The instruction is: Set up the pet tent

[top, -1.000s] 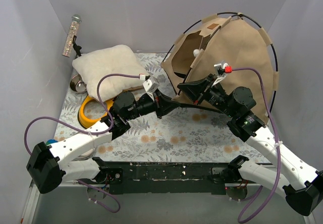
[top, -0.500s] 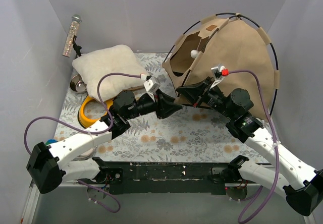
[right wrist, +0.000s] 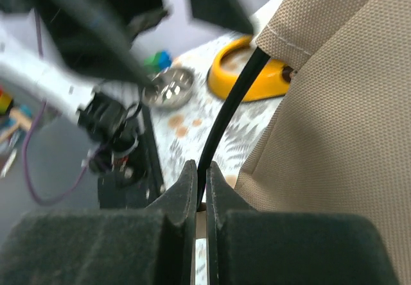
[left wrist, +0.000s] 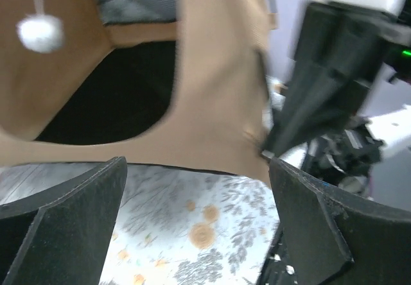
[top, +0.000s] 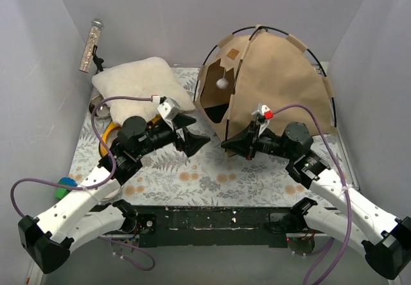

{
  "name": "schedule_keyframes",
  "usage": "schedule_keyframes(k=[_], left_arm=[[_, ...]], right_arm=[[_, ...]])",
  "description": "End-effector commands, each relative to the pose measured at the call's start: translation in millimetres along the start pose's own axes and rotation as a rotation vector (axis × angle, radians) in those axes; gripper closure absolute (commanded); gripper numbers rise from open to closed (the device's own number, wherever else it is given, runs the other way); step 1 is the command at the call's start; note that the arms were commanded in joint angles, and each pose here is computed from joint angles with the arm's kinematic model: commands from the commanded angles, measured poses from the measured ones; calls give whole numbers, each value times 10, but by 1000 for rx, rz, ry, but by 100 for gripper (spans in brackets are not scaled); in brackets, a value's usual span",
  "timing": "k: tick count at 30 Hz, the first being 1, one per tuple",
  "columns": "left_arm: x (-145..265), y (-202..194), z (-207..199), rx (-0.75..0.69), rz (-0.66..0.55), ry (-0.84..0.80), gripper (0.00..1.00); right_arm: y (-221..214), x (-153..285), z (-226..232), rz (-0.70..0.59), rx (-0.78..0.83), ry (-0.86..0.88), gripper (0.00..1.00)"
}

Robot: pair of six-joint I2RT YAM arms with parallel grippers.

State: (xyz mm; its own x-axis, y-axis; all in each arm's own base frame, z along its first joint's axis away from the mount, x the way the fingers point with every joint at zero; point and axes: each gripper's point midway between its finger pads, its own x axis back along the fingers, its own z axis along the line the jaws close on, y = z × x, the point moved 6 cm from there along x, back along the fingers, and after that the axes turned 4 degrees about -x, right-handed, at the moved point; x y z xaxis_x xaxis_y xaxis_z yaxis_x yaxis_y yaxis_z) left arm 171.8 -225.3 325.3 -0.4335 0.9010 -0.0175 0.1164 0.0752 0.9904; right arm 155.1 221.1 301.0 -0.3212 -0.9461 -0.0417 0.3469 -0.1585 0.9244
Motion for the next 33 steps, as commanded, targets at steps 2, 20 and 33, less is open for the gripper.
schedule_keyframes(k=[2, 20, 33], left_arm=[[177, -102, 468, 57, 67, 231, 7], [-282, -234, 1361, 56, 242, 216, 2], [-1390, -84, 2621, -224, 218, 40, 2]], right_arm=[[-165, 123, 253, 75, 271, 320, 99], [482, 1061, -473, 2, 260, -825, 29], [735, 411, -530, -104, 189, -569, 23]])
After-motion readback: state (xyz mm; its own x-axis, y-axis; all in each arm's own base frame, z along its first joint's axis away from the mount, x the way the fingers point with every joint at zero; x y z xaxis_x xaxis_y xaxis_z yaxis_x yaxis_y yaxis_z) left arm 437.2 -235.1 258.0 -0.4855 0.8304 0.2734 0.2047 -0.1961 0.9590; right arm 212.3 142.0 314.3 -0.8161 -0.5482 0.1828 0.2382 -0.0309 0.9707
